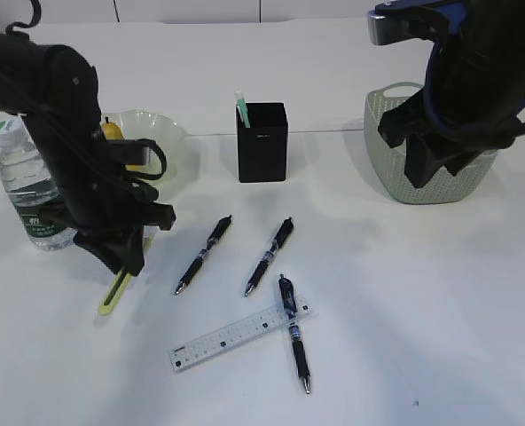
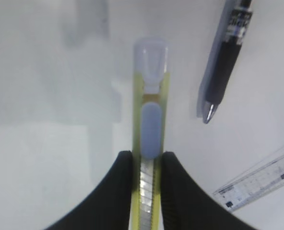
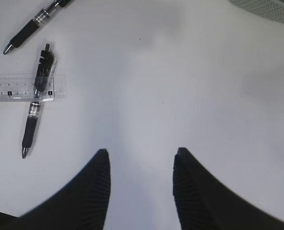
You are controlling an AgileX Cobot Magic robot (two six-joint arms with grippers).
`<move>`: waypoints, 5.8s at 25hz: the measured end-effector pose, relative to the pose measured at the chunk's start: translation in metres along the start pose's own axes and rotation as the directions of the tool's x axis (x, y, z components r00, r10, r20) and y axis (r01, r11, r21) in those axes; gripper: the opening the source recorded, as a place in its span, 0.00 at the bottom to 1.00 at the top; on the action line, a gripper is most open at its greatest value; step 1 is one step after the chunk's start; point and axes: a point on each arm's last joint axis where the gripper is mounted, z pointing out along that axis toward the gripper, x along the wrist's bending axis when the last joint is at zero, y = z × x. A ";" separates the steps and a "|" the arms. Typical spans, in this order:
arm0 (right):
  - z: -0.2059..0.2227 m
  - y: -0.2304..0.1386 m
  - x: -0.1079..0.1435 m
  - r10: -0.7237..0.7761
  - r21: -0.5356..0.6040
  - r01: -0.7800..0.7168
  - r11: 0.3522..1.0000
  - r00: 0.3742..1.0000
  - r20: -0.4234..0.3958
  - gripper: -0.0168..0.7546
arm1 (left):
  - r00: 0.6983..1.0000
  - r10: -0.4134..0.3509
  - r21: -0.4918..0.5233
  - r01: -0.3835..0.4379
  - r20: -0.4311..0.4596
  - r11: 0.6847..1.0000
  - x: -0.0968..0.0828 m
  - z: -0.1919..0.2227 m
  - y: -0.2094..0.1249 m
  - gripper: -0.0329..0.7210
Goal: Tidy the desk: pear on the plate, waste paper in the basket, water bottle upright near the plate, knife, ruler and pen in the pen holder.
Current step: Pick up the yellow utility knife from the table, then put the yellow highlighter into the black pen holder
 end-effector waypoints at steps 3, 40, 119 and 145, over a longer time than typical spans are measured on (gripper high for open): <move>0.000 0.000 0.000 -0.004 0.000 0.004 1.000 1.000 0.000 0.48 | 1.000 0.005 -0.042 -0.005 0.017 0.999 -0.005 -0.015 0.010 0.17; -0.002 0.019 -0.001 -0.025 -0.203 0.026 0.979 1.000 0.011 0.48 | 0.957 0.290 -0.959 -0.068 0.015 0.274 -0.086 -0.058 0.111 0.17; -0.003 0.023 -0.001 -0.031 -0.249 0.035 0.968 0.999 0.019 0.48 | 0.970 0.239 -0.951 -0.034 0.042 0.307 -0.074 0.033 0.138 0.36; -0.003 0.022 -0.001 -0.053 -0.238 0.058 0.970 0.998 0.024 0.48 | 0.941 0.314 -0.892 -0.246 -0.125 0.380 -0.070 -0.107 0.102 0.58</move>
